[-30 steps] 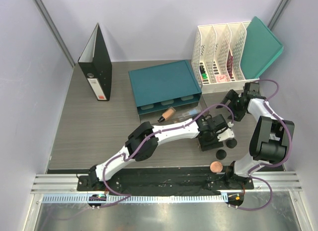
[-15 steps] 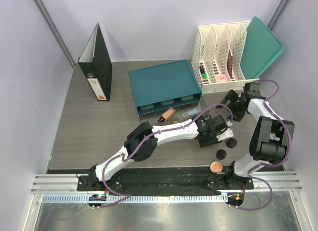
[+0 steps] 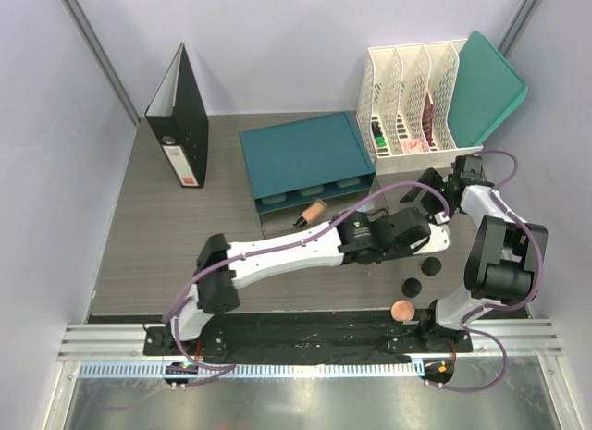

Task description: Organize the makeup

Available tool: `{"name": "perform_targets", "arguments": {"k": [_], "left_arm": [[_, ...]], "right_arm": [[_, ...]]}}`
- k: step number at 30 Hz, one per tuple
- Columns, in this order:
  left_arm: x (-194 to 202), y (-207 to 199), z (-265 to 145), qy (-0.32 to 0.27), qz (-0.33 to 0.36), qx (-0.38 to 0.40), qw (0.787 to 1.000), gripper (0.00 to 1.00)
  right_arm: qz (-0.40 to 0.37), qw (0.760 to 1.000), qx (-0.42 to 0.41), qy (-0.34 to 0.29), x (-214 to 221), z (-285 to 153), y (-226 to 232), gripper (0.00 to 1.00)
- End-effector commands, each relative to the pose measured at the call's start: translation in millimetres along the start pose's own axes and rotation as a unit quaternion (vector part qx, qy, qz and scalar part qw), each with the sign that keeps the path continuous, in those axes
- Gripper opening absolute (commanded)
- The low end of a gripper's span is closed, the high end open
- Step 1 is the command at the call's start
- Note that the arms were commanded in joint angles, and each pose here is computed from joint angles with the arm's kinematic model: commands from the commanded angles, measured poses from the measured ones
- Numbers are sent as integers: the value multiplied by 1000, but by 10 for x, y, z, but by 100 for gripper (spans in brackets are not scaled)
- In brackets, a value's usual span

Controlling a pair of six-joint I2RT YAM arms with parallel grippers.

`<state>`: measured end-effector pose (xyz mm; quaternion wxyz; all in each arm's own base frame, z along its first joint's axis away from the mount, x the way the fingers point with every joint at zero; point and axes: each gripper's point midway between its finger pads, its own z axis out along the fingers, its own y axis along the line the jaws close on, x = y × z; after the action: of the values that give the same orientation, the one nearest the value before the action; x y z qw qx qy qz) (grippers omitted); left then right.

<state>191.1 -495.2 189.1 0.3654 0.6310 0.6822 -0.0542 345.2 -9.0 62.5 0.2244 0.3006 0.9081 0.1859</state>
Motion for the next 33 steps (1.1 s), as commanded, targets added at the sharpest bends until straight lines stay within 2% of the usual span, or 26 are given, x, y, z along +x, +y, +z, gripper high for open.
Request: {"name": "perform_targets", "arguments": {"k": [1, 8, 15, 18, 26, 31, 33], "left_arm": [[-140, 753, -553, -40, -3, -153, 987, 0], [201, 1266, -639, -14, -43, -180, 983, 0], [784, 1574, -478, 35, -93, -150, 984, 1], [948, 1597, -409, 57, -87, -135, 985, 8], [956, 1346, -326, 50, -101, -58, 992, 20], [1023, 1255, -243, 58, -106, -43, 992, 40], [1070, 1236, -181, 68, -107, -43, 991, 43]], "right_arm": [[3, 1000, -24, -17, -103, -10, 108, 89], [12, 999, -26, -14, -81, 48, 93, 89], [15, 1000, -24, -6, -26, 93, 55, 89], [16, 1000, -24, -6, -16, 102, 48, 89], [22, 1000, -22, -2, 20, 141, 18, 89], [24, 999, -26, -2, 4, 154, 37, 89], [23, 999, -29, -2, -9, 149, 54, 89]]}}
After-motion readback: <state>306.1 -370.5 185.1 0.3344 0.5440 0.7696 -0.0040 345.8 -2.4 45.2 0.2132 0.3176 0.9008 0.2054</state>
